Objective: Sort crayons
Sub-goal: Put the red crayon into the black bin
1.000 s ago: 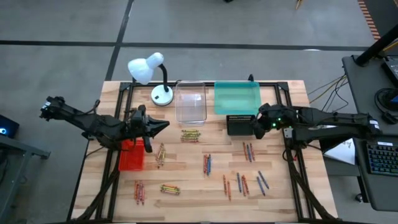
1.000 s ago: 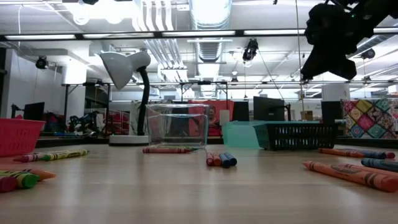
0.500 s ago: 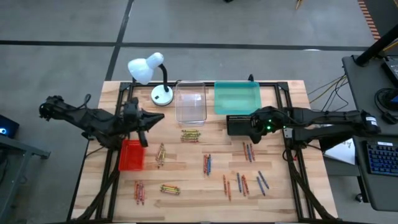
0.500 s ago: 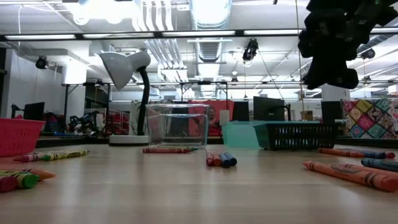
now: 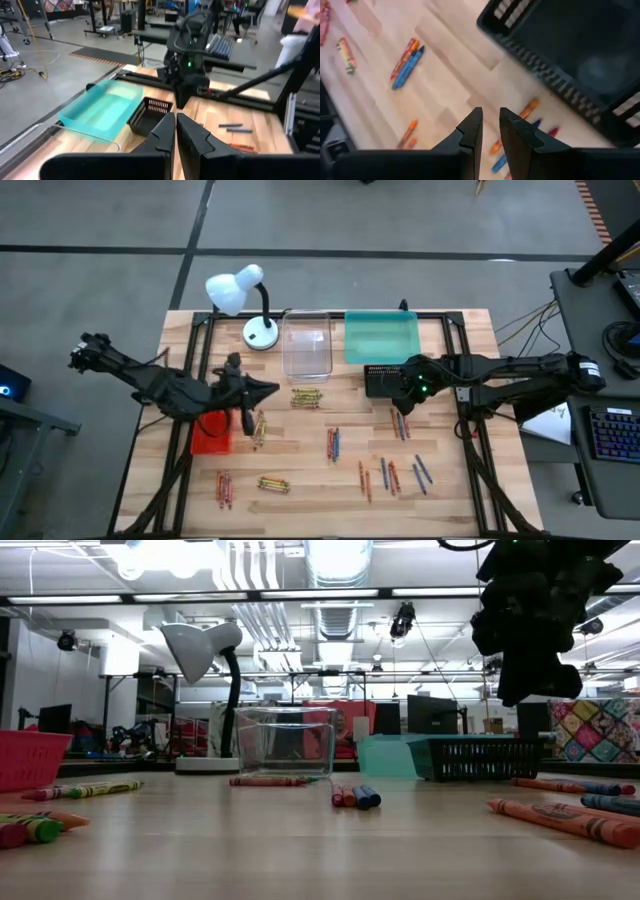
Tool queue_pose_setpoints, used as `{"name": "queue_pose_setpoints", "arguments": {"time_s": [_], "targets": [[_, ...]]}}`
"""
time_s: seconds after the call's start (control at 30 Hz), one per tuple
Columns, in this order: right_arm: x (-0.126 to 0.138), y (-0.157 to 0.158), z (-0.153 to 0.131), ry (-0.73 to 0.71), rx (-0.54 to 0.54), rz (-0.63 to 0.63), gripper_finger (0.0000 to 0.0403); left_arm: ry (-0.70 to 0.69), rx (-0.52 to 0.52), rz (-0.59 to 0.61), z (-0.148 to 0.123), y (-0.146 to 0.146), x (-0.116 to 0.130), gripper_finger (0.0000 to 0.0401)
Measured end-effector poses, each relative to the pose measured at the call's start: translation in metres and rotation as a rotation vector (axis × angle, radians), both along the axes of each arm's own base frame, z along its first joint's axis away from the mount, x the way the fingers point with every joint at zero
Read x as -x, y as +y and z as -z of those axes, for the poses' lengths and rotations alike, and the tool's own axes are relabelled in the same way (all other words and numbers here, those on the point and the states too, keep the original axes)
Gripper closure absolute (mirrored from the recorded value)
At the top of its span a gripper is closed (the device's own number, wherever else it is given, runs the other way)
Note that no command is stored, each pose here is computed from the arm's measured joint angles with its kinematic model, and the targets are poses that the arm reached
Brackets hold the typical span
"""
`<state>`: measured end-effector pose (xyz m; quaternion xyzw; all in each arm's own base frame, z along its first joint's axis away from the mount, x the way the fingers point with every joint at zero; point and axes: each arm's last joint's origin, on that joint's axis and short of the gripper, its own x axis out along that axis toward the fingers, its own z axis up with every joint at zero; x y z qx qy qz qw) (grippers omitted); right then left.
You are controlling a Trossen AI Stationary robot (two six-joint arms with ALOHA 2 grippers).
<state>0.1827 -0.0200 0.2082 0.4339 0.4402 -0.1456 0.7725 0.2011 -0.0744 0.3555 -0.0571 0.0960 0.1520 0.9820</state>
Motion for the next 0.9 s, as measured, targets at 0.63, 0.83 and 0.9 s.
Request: {"name": "queue_pose_setpoints", "arguments": {"time_s": [0.63, 0.83, 0.9], "targets": [[0.004, 0.044, 0.005, 0.181, -0.285, 0.053, 0.0344, 0.109, -0.064, 0.003, 0.023, -0.011, -0.023, 0.0401], [0.011, 0.057, 0.012, 0.34, -0.355, 0.119, 0.0344, 0.132, -0.132, 0.021, 0.023, -0.011, -0.023, 0.0401], [0.013, 0.059, 0.015, 0.4, -0.358, 0.149, 0.0344, 0.142, -0.161, 0.029, 0.023, -0.011, -0.023, 0.0401]]}}
